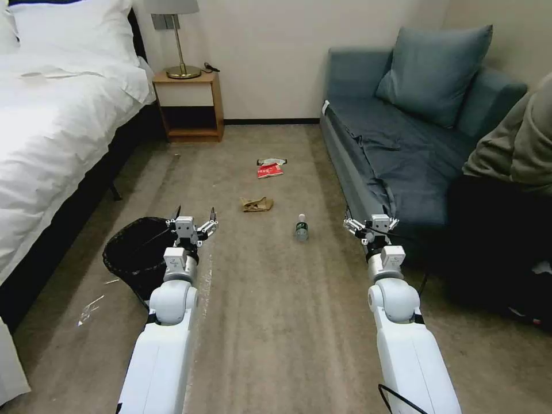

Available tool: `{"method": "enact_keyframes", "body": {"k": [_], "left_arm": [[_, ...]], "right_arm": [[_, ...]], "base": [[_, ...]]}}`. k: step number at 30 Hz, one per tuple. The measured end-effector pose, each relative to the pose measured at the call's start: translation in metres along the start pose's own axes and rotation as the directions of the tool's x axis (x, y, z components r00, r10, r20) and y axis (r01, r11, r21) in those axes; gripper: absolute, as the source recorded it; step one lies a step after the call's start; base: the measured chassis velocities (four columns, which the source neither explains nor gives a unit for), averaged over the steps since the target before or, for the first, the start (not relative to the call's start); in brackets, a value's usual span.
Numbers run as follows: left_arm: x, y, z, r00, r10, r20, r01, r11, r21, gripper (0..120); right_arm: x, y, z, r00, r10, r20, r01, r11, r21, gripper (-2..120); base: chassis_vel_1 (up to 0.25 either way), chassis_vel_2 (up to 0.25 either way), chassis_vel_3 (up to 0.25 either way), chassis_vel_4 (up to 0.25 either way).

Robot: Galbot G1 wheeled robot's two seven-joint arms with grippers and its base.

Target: Pick up the trash bin, then pick up the garbage on the floor and place it into the trash bin.

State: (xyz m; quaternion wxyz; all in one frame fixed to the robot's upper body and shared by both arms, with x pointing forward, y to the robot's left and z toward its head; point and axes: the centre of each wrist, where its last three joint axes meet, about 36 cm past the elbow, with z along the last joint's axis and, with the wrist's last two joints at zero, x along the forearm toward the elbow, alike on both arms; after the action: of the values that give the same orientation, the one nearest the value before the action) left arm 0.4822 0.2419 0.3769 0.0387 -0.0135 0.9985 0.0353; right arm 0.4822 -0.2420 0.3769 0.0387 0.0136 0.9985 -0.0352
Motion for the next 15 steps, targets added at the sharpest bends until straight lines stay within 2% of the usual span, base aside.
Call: {"method": "enact_keyframes", "body": {"k": [4,6,7,8,10,11,12,13,14,15], "left_arm": [[0.01,0.01,-0.003,1.0,-0.023,0.006,0.023,1.0,0.009,100],[0.033,0.032,-0.012,0.997,-0.08,0.015,0.079,0.997,0.021,100],[0.033,0.032,-0.012,0.997,-0.08,0.015,0.079,0.997,0.021,100],[0.041,0.039,-0.016,0.995,-0.098,0.02,0.098,0.995,0.024,100],[0.066,0.06,-0.028,0.988,-0.152,0.033,0.151,0.988,0.028,100],[0.066,0.06,-0.028,0.988,-0.152,0.033,0.151,0.988,0.028,100],[0.077,0.069,-0.035,0.984,-0.174,0.04,0.173,0.985,0.028,100],[0.077,0.069,-0.035,0.984,-0.174,0.04,0.173,0.985,0.028,100],[0.091,0.079,-0.043,0.979,-0.198,0.049,0.197,0.98,0.026,100],[0.091,0.079,-0.043,0.979,-0.198,0.049,0.197,0.98,0.026,100]], "right_arm": [[0.013,-0.009,-0.002,1.0,0.004,0.016,-0.004,1.0,-0.011,100],[0.039,-0.028,-0.007,0.998,0.017,0.056,-0.015,1.0,-0.026,100],[0.039,-0.028,-0.007,0.998,0.017,0.056,-0.015,1.0,-0.026,100],[0.05,-0.035,-0.01,0.997,0.02,0.074,-0.018,0.999,-0.031,100],[0.079,-0.054,-0.021,0.992,0.026,0.121,-0.022,0.999,-0.034,100],[0.079,-0.054,-0.021,0.992,0.026,0.121,-0.022,0.999,-0.034,100],[0.091,-0.061,-0.027,0.989,0.026,0.144,-0.022,0.999,-0.033,100],[0.091,-0.061,-0.027,0.989,0.026,0.144,-0.022,0.999,-0.033,100],[0.107,-0.07,-0.034,0.985,0.024,0.17,-0.02,0.999,-0.029,100],[0.107,-0.07,-0.034,0.985,0.024,0.17,-0.02,0.999,-0.029,100]], "base": [[0.0,0.0,0.0,0.0],[0.0,0.0,0.0,0.0],[0.0,0.0,0.0,0.0],[0.0,0.0,0.0,0.0],[0.0,0.0,0.0,0.0],[0.0,0.0,0.0,0.0],[0.0,0.0,0.0,0.0],[0.0,0.0,0.0,0.0],[0.0,0.0,0.0,0.0],[0.0,0.0,0.0,0.0]]}}
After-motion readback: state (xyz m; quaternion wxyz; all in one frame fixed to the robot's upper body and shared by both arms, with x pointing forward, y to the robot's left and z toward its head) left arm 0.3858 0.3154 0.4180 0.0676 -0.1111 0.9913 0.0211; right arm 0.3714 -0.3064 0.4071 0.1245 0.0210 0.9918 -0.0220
